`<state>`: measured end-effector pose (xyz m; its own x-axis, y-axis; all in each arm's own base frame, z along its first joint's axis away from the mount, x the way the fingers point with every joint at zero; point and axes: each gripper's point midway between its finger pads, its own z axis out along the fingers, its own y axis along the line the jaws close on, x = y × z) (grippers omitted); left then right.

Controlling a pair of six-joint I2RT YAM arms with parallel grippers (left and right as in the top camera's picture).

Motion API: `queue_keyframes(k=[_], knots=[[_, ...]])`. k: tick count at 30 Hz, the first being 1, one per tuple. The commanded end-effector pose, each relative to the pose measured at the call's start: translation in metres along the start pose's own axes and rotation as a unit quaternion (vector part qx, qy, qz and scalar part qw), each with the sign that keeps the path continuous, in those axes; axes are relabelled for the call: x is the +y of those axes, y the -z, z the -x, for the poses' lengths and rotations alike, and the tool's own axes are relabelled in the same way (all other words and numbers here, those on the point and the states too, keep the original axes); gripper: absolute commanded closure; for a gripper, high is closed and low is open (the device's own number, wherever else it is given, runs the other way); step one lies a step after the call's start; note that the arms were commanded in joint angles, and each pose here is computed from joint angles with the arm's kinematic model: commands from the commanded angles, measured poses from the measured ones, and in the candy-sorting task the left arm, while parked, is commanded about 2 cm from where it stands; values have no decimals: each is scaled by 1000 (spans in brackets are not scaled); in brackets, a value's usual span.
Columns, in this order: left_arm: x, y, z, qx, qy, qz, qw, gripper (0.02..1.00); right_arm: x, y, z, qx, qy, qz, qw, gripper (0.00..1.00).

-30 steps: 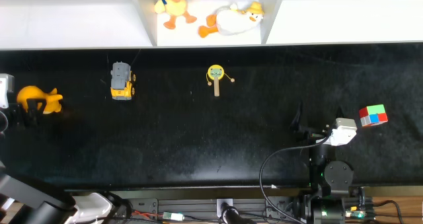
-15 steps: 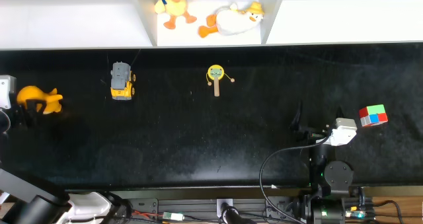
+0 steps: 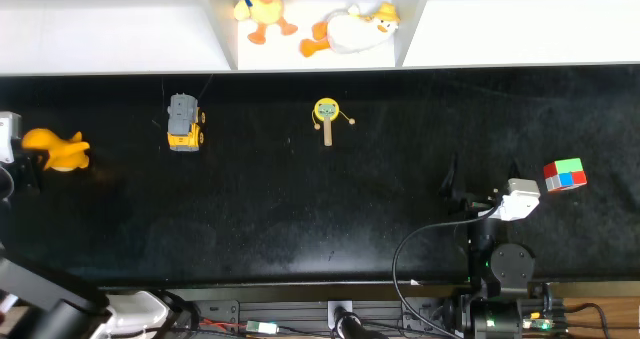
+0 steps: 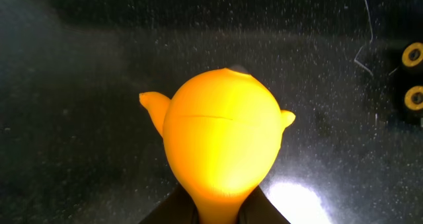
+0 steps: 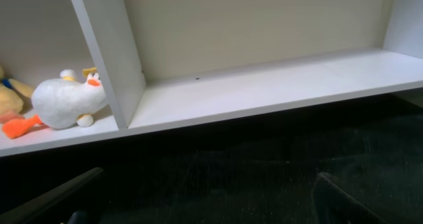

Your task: Store Toys

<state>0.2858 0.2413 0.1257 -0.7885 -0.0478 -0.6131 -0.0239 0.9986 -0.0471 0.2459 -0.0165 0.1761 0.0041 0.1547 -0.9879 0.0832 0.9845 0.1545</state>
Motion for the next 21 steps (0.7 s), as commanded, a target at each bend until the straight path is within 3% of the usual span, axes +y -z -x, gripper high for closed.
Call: queue_keyframes(k=[1,8,21], knots=[[-7,42,38,-63,0,31,998,982,0,0,-4,1,-4,2,1000,5],[-17,79,77,-142,44,48,988,982,0,0,-4,1,-4,2,1000,7],[-29,62,132,-153,41,14,987,980,0,0,-4,1,-4,2,1000,7]])
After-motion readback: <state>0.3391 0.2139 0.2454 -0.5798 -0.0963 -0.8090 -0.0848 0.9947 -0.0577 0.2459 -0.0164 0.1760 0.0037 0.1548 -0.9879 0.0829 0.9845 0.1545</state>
